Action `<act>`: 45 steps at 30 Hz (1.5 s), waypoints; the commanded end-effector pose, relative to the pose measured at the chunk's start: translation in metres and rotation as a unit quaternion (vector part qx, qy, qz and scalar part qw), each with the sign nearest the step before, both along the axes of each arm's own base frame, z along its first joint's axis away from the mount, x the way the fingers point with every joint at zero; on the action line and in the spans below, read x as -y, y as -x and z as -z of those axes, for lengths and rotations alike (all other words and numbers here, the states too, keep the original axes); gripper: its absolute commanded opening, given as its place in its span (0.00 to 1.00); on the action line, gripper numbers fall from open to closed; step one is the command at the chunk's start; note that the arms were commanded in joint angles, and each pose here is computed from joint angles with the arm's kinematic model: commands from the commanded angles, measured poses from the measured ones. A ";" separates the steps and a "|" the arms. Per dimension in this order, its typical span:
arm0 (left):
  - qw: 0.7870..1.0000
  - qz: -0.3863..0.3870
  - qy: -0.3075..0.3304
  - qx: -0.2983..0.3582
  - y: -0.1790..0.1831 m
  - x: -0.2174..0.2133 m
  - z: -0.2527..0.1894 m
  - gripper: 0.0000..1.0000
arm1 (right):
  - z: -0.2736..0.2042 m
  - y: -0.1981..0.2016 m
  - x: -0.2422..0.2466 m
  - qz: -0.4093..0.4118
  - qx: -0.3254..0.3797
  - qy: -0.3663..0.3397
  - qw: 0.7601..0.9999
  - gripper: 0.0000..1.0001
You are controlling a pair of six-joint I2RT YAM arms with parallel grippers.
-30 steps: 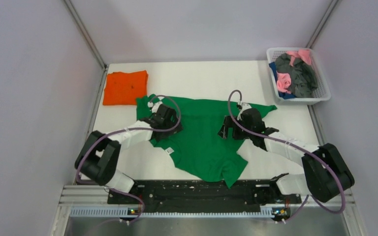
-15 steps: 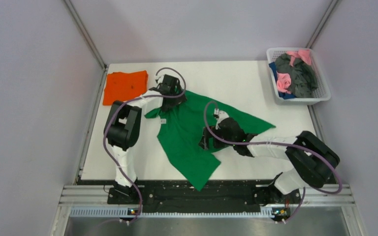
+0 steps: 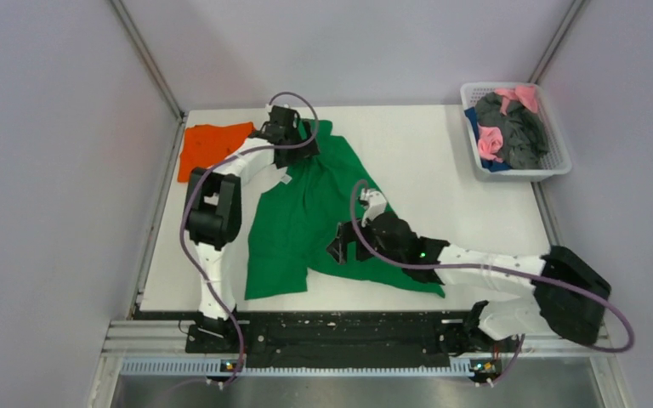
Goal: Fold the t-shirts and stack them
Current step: Flatten out the tshirt
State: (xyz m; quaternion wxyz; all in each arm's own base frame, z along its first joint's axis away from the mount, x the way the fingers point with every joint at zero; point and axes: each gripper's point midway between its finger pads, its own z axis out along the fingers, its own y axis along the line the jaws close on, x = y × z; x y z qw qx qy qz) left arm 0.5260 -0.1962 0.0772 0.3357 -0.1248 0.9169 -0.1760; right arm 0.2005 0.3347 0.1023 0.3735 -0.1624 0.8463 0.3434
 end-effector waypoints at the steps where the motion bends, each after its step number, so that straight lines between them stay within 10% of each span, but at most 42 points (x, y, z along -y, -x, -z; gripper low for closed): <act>1: 0.999 0.003 -0.006 0.050 0.044 -0.023 -0.090 0.99 | -0.018 -0.033 0.072 0.160 0.044 0.037 0.986 0.99; 16: 0.994 0.045 0.072 -0.069 0.251 -0.007 -0.008 0.99 | 0.051 -0.006 0.131 0.205 -0.079 0.098 0.971 0.99; 36: 0.994 -0.047 -0.045 -0.087 0.163 -0.036 0.020 0.98 | 0.085 -0.141 0.172 0.291 -0.106 0.181 0.934 0.97; 45: 0.994 -0.081 -0.031 -0.059 0.245 -0.076 -0.026 0.99 | -0.004 -0.104 0.221 0.354 -0.018 0.153 0.922 0.99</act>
